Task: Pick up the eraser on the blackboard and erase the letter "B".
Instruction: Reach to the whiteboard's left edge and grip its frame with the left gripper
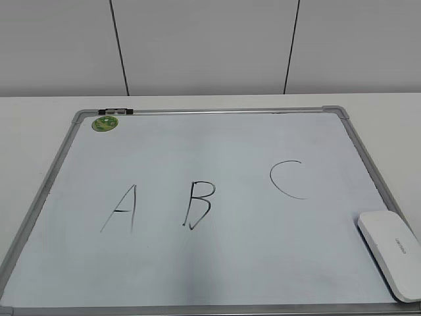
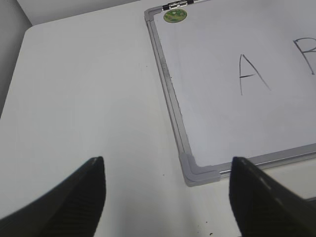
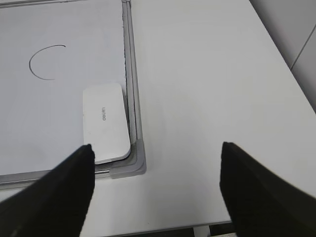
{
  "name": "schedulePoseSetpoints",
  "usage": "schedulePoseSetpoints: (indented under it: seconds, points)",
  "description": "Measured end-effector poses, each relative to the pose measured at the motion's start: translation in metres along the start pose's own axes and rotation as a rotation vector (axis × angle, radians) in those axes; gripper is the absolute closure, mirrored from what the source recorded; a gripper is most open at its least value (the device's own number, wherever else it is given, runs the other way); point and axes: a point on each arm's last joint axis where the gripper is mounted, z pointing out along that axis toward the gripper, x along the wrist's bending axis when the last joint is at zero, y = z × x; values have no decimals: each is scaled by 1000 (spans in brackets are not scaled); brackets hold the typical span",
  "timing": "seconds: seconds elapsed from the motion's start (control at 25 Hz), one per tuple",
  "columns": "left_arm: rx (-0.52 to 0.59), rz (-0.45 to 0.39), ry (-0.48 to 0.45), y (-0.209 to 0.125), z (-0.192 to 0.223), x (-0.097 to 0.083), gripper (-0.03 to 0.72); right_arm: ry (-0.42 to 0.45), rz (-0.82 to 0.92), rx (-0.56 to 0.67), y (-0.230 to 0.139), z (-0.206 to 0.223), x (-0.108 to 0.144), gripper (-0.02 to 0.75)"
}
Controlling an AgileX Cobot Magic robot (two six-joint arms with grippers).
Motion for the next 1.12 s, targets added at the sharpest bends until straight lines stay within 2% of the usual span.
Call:
schedulePoseSetpoints:
  seconds: [0.24,0.48,0.84,1.12]
  points:
    - [47,-4,-8,7,6,2,119,0,0,0,0,0,0,151]
    - [83,-15,-8,51,28,11,119,0,0,0,0,0,0,151]
    - [264,-97,-81,111,110,22,137,0,0,0,0,0,0,151]
    - [512,-158,-144,134,198,29,211,0,0,0,0,0,0,151]
